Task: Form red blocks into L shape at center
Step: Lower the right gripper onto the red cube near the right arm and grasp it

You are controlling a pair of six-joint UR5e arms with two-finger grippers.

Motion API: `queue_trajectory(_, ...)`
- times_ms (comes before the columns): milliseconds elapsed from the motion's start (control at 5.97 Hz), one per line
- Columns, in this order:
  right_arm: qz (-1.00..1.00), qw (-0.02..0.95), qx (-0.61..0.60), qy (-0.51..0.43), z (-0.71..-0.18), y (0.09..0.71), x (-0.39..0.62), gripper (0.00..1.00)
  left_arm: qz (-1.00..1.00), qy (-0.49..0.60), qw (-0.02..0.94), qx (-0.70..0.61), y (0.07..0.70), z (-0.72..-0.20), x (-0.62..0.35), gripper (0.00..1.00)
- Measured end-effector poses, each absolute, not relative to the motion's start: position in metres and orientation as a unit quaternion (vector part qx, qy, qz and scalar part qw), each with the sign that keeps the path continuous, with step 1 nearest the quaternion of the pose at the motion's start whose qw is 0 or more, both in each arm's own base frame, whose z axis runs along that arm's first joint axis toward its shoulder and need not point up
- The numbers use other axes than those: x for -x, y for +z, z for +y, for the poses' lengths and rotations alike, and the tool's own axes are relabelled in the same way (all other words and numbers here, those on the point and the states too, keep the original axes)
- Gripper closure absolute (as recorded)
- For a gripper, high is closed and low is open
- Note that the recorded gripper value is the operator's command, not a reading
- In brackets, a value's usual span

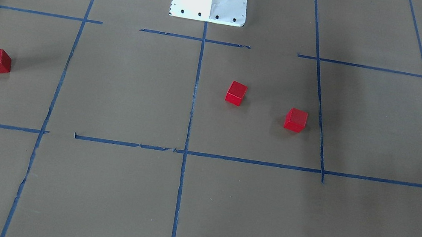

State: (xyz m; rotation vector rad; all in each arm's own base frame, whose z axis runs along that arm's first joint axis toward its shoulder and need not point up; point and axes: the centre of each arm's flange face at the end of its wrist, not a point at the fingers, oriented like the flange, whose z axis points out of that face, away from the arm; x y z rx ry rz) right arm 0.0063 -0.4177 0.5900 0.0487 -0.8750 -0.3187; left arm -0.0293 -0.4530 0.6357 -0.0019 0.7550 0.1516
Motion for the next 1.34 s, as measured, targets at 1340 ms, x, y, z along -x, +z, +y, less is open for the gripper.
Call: queue_trajectory(1340,-0.377,0.919,-0.039,-0.112,-0.431,0.577,0.203,0.0,0.369,0.073,0.927,0.004,0.639,-0.452,0.029,0.0)
